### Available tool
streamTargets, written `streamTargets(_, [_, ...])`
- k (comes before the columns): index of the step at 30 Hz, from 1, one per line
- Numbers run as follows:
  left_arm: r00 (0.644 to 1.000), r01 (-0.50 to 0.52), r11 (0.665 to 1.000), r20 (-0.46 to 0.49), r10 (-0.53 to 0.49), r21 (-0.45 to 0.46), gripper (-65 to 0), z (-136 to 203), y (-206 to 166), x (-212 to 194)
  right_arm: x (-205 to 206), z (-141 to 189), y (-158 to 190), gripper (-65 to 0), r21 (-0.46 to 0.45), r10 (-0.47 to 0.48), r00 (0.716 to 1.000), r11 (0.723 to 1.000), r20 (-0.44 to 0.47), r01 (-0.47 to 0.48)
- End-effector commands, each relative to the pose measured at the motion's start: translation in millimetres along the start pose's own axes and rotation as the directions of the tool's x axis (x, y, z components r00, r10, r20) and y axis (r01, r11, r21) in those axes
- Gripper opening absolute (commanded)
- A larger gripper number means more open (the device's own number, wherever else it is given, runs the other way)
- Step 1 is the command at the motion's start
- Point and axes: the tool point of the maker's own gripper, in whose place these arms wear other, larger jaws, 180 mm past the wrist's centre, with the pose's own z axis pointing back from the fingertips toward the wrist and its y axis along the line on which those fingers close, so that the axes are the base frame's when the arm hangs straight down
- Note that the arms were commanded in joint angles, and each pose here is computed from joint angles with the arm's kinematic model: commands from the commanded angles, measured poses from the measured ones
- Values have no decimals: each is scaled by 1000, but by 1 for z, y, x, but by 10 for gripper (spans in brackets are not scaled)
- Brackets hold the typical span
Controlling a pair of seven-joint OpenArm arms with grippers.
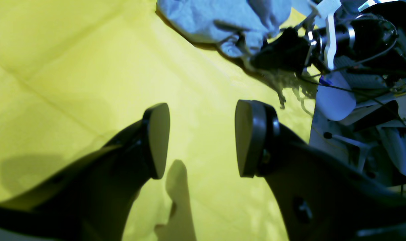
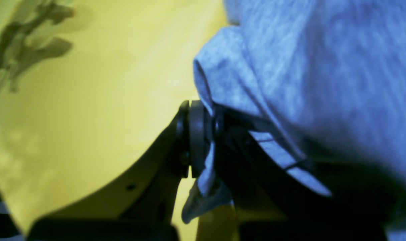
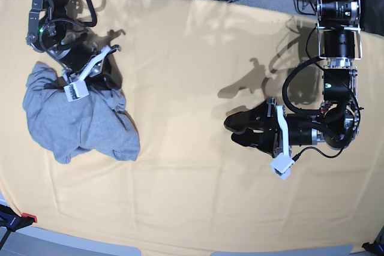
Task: Layout the t-shirt on the table in an organized manner, then fold the t-shirt properly
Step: 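Lift the t-shirt with the right gripper and drag it across the table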
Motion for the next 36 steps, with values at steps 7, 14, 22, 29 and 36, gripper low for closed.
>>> streamTargets(7, [998, 42, 999, 44, -41, -3, -321, 6, -3, 19, 35, -13, 91, -650, 219, 199, 977, 953, 71, -210])
streamTargets(14, [999, 45, 999, 15, -45, 30, -321, 11, 3, 14, 34, -22, 153, -650, 330, 328, 938, 878, 113, -347])
streamTargets(22, [999, 44, 998, 9, -45, 37, -320, 14, 5, 13, 39, -36, 156, -340, 261, 479, 869, 830, 121, -494])
streamTargets(29, [999, 9, 997, -39, -7, 70, -320, 30, 11, -10, 85, -8, 140, -207, 81, 606, 781, 780, 151, -620])
streamTargets(36, [994, -90, 996, -57, 90, 8, -320, 27, -4, -47, 112, 38, 42, -207, -286, 503, 863, 835, 52, -469])
